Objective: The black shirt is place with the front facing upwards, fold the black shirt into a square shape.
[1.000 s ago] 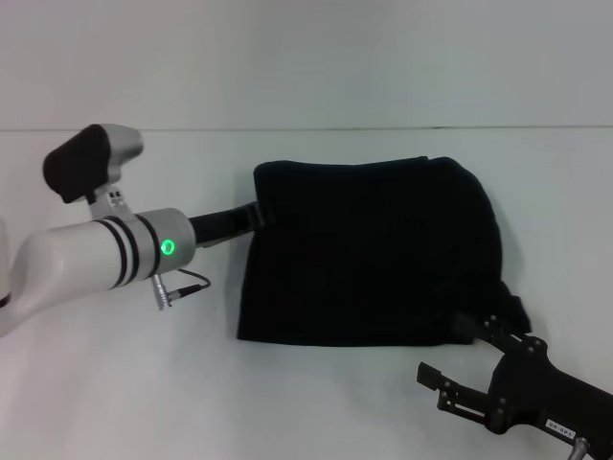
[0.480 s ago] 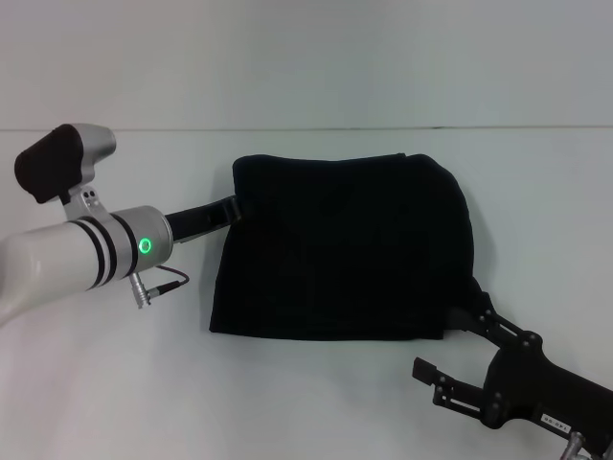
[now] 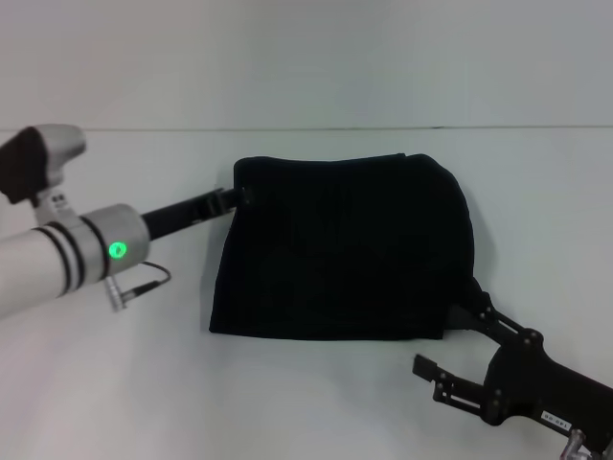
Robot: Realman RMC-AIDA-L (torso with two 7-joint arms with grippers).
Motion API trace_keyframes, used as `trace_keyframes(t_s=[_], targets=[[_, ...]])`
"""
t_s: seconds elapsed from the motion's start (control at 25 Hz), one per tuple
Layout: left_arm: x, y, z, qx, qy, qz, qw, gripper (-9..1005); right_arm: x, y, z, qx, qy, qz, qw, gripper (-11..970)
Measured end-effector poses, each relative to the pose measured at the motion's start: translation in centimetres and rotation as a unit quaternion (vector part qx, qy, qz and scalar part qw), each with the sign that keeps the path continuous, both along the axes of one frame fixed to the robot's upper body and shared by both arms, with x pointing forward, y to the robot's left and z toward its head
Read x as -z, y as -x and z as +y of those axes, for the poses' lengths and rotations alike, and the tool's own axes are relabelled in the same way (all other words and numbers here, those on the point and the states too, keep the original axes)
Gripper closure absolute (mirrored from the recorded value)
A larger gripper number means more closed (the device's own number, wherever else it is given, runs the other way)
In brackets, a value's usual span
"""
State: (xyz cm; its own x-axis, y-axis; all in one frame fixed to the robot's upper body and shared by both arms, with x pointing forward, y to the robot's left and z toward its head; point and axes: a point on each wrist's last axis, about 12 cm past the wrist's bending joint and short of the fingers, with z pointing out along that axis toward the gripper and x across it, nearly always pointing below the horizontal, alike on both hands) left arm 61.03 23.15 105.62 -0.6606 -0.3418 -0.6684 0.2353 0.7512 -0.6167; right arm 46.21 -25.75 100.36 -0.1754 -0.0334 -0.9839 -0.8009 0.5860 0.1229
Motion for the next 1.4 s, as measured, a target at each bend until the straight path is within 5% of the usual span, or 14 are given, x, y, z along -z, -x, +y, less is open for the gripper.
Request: trace_keyframes(t_s=[0.08, 0.32, 0.4, 0.64, 0.76, 1.0, 1.4], targets=[[-0.7, 0.5, 0.9, 0.018, -0.001, -0.025, 1.0, 664, -0.1, -0.1, -0.1, 0.005, -0.003, -0.003, 1.0, 58], [-2.6, 3.6, 3.2, 0.108, -0.026, -0.131, 0.985, 397, -0.8, -1.2, -0.3, 0.032, -0.021, -0.02, 0.999, 58], [-2.4, 7.0, 4.1, 0.181, -0.053, -0.213, 0.959, 326, -1.0, -1.5, -0.2, 0.038, -0.024, -0.023, 0.999, 59], [-0.2, 13.4, 5.0, 0.239, -0.067, -0.331, 0.91, 127, -1.0, -2.0, 0.1, 0.03, -0.012, -0.024, 0.999, 59], [1.4, 15.7, 5.2, 0.235, -0.067, -0.326, 0.913, 35, -0.5, -1.3, 0.0, 0.025, 0.0, -0.018, 1.0, 59], [4.0, 17.0, 5.0, 0.25, -0.084, -0.258, 0.929, 43, 1.0, 1.1, 0.1, 0.012, 0.022, -0.009, 1.0, 59], [4.0, 16.7, 4.8, 0.253, -0.083, -0.258, 0.929, 46, 1.4, 1.7, -0.4, 0.024, 0.028, 0.002, 0.999, 58]])
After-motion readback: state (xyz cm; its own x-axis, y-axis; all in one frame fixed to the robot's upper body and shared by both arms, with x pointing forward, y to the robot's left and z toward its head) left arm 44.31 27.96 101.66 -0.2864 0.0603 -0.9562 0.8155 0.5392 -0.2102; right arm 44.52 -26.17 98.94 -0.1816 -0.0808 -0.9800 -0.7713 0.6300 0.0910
